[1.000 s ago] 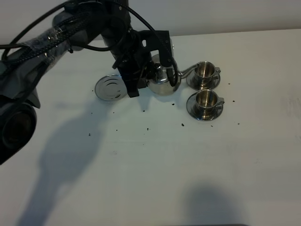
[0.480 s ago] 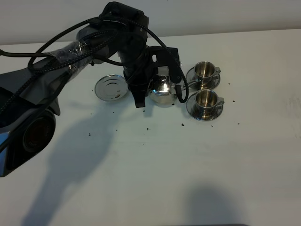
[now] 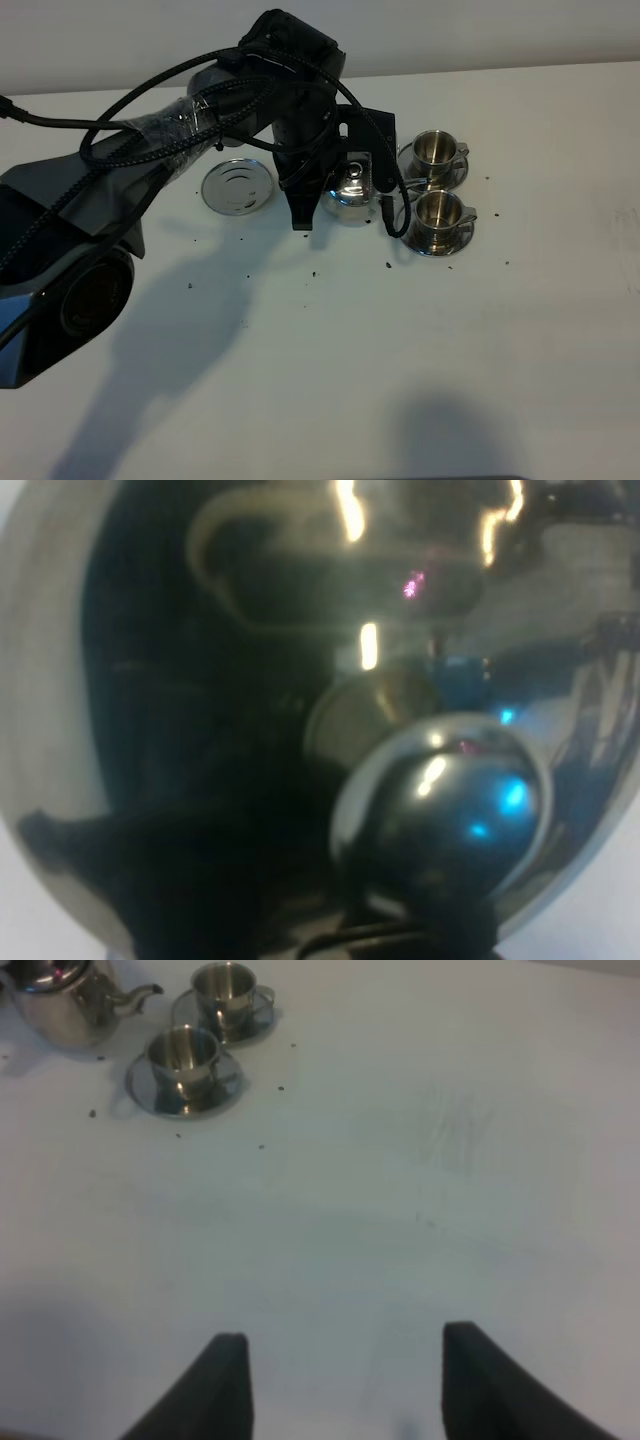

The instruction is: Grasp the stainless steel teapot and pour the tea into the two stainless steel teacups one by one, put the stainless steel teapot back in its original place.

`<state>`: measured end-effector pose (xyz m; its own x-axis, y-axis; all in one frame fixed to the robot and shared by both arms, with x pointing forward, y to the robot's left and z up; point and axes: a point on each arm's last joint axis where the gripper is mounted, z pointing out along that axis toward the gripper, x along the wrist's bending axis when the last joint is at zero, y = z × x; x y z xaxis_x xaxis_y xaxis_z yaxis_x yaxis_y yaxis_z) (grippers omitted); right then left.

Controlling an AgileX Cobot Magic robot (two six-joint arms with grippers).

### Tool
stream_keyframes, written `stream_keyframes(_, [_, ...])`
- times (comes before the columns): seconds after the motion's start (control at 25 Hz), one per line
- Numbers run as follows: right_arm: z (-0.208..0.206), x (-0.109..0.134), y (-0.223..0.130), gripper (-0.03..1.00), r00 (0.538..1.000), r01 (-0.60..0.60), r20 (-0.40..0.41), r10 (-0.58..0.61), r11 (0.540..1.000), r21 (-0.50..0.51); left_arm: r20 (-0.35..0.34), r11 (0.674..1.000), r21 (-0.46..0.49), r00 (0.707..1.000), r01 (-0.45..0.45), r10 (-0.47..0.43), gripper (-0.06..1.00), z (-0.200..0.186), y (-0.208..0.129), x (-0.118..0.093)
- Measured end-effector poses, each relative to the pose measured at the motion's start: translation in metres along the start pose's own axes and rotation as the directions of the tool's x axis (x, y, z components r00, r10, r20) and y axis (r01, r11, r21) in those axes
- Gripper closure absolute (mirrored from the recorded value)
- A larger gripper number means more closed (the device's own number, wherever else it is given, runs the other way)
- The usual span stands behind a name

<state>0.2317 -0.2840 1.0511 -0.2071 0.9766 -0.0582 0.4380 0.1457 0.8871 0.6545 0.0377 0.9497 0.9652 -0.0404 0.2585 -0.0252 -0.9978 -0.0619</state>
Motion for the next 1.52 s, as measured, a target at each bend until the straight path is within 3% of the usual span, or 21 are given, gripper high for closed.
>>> stream_keyframes(0.44, [0.000,0.000,0.000,0.55,1.000,0.000,0.000,0.000,1.000,0.000,-0.092,0.997,0.069,0.995,-0.037,0.043,0.73,-0.005,0.011,-0.002])
stream_keyframes(1.52, [0.000,0.000,0.000,0.55,1.000,0.000,0.000,0.000,1.000,0.000,-0.139,0.989,0.127,0.986,-0.072,0.090,0.73,-0.008,0.014,-0.002])
